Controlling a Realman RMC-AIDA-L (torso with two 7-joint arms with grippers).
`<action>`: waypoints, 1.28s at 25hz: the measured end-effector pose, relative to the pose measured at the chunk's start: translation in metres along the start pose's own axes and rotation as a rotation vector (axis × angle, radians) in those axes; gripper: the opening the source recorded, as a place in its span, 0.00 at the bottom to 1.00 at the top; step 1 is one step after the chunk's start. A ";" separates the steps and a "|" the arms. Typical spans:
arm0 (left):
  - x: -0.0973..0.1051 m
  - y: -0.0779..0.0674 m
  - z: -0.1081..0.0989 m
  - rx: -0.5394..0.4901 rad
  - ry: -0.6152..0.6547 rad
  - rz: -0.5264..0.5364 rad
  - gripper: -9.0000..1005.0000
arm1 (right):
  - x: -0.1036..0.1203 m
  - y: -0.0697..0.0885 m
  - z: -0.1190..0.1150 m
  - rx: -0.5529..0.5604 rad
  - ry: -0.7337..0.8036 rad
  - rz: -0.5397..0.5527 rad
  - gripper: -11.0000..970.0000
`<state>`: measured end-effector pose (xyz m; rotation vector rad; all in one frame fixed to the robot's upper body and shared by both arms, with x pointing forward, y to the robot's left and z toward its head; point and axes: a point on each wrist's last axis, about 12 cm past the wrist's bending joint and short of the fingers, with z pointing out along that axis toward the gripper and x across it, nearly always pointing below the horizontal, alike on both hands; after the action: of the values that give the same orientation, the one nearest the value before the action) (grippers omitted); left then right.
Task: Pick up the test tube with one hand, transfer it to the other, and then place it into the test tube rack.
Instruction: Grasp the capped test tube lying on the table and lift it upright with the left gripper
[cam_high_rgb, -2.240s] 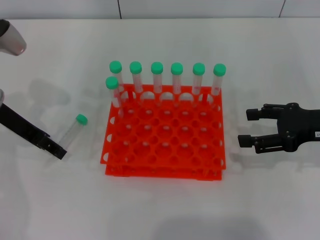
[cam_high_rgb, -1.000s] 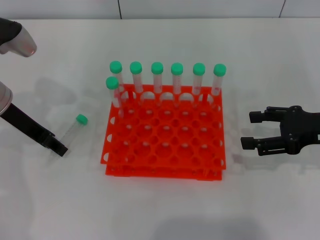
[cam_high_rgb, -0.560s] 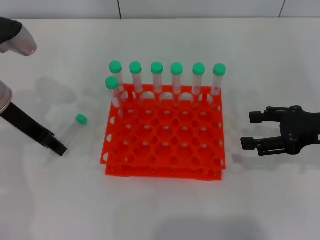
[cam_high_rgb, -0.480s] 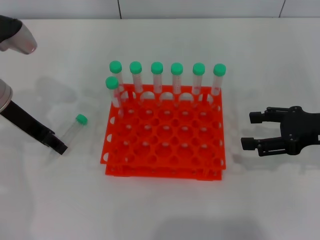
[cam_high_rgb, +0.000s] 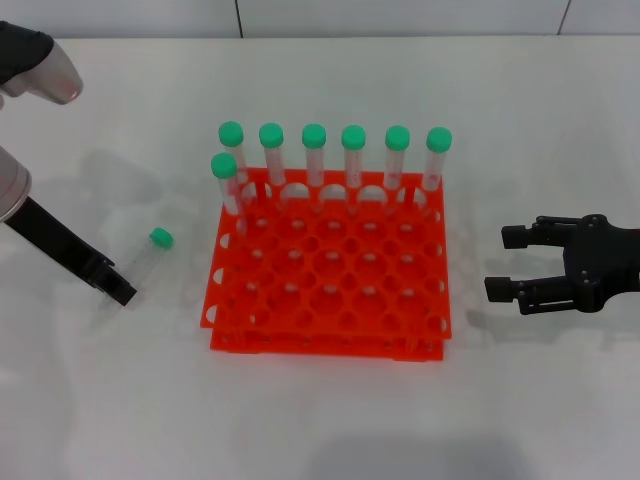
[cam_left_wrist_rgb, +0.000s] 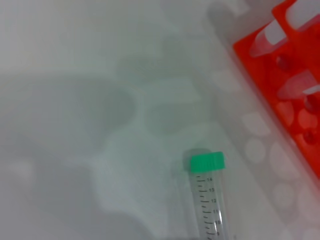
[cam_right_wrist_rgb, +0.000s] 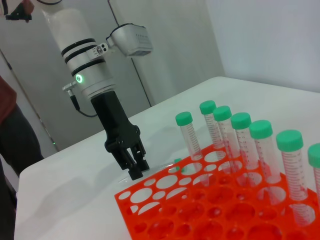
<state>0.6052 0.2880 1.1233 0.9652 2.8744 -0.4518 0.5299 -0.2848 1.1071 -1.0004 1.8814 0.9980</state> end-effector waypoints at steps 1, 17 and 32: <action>0.000 0.000 0.000 0.001 0.001 0.002 0.39 | 0.000 0.000 0.000 0.000 0.000 0.000 0.85; 0.000 -0.004 0.004 -0.004 0.032 0.023 0.38 | -0.001 -0.001 0.000 0.008 -0.002 -0.002 0.85; 0.001 -0.002 0.005 -0.023 0.035 0.022 0.21 | -0.001 -0.001 0.000 0.005 -0.002 -0.002 0.84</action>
<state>0.6036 0.2855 1.1192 1.0104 2.8904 -0.4027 0.5306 -0.2849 1.1075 -0.9980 1.8802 0.9918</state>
